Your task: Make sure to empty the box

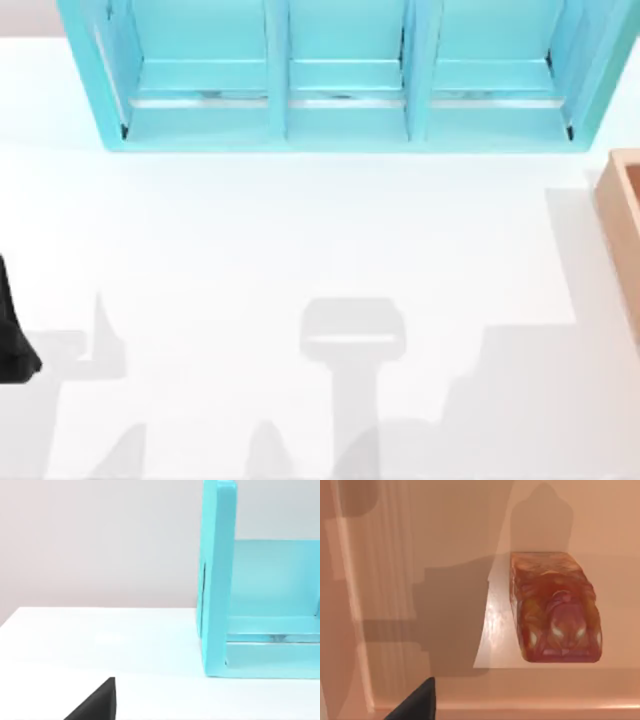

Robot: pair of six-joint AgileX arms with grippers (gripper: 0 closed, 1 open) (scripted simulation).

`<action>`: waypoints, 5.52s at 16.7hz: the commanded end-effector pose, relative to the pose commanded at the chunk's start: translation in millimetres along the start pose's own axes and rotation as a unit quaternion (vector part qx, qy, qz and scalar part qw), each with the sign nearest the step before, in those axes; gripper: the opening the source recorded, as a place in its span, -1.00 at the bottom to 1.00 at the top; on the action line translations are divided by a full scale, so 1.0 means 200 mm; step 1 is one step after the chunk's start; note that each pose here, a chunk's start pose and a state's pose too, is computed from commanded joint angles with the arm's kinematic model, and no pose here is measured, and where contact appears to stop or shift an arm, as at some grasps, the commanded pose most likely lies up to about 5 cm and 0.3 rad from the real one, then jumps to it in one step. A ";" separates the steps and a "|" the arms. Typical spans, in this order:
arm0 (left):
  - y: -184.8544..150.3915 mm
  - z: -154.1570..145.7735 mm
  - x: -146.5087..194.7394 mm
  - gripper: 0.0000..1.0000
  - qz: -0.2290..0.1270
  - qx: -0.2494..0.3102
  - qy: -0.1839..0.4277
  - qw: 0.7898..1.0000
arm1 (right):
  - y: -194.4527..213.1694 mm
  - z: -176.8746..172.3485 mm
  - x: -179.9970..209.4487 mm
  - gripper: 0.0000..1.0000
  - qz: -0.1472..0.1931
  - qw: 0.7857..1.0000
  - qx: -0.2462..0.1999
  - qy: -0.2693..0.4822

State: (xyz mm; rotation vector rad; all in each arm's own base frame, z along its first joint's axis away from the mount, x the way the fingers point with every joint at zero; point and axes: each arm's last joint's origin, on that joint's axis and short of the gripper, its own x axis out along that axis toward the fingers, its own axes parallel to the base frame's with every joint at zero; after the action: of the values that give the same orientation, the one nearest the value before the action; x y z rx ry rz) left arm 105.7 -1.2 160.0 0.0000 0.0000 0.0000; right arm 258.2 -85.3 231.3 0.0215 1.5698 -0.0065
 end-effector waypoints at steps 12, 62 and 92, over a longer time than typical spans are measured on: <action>0.00 0.00 0.00 1.00 0.000 0.000 0.000 1.000 | -0.01 0.00 0.46 1.00 0.001 1.000 0.001 0.002; 0.00 0.00 0.00 1.00 0.000 0.000 0.000 1.000 | 0.00 0.00 -0.16 -1.00 -0.001 1.000 0.002 0.001; 0.00 0.00 0.00 1.00 0.000 0.000 0.000 1.000 | 1.71 -0.20 0.38 -1.00 -0.003 1.000 0.003 0.000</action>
State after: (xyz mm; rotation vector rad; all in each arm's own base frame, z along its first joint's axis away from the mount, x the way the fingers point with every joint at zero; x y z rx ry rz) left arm 105.7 -1.2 160.0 0.0000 0.0000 0.0000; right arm 224.6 257.1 158.8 0.0221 1.5690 -0.0169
